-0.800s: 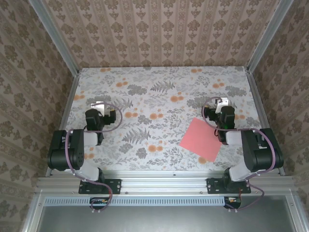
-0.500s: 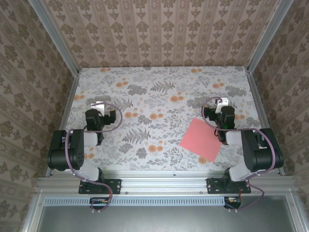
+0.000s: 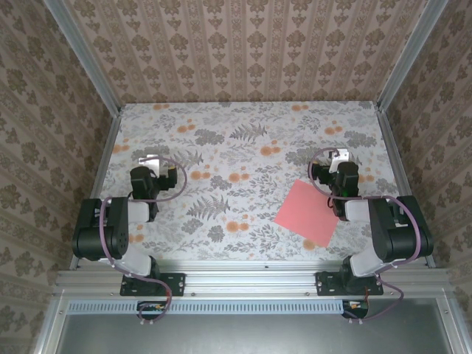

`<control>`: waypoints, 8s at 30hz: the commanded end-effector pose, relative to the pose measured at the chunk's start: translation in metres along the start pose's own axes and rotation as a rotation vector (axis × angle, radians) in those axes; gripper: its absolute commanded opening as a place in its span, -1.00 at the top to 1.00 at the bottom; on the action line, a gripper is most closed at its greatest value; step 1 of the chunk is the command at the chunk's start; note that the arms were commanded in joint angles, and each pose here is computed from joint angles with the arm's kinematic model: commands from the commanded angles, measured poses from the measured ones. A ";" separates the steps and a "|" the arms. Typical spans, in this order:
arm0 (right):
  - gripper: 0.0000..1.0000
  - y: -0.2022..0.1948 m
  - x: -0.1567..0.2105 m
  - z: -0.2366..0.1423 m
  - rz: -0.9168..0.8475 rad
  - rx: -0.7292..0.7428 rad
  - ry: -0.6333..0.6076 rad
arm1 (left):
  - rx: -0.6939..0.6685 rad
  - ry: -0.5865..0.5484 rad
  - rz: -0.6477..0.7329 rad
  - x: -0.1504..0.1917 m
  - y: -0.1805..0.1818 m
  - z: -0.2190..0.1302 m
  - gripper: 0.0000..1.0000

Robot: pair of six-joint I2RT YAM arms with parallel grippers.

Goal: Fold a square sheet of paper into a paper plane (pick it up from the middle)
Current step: Move the square sheet of paper to the center of the table, then fold the square sheet of paper in half at the center of the table.

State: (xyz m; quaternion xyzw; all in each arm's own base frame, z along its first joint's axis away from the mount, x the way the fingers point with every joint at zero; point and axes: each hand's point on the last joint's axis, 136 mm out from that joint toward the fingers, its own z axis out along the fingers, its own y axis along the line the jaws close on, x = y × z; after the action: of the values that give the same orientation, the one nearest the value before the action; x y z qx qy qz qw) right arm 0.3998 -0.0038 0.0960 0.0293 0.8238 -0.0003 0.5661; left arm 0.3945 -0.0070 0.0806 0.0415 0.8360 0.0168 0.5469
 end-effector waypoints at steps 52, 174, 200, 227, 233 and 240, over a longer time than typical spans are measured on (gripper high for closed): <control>-1.00 0.060 0.088 -0.140 0.384 0.288 0.771 | 0.909 0.536 -0.332 -0.047 -0.241 -0.122 -1.00; -0.57 0.237 0.134 -0.002 -0.088 0.090 1.034 | 0.686 0.667 -0.416 0.015 -0.158 -0.137 -1.00; -0.31 0.240 0.115 -0.005 -0.030 0.007 0.977 | 0.665 0.700 -0.424 0.017 -0.157 -0.134 -1.00; 0.51 0.280 0.050 -0.022 0.108 -0.205 0.880 | 0.642 0.676 -0.399 -0.003 -0.152 -0.139 -1.00; 0.51 0.311 0.024 -0.036 0.194 -0.339 0.871 | 0.639 0.651 -0.393 -0.019 -0.148 -0.147 -1.00; 0.48 0.346 -0.025 -0.054 0.417 -0.592 0.832 | 0.650 0.583 -0.393 -0.051 -0.144 -0.162 -1.00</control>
State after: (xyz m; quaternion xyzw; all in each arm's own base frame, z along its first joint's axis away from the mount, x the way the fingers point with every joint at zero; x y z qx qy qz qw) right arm 0.3751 0.3230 0.1083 0.0191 0.9524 0.2574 0.1623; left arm 0.2607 -0.1553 0.1625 0.0375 0.9120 -0.3409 0.2248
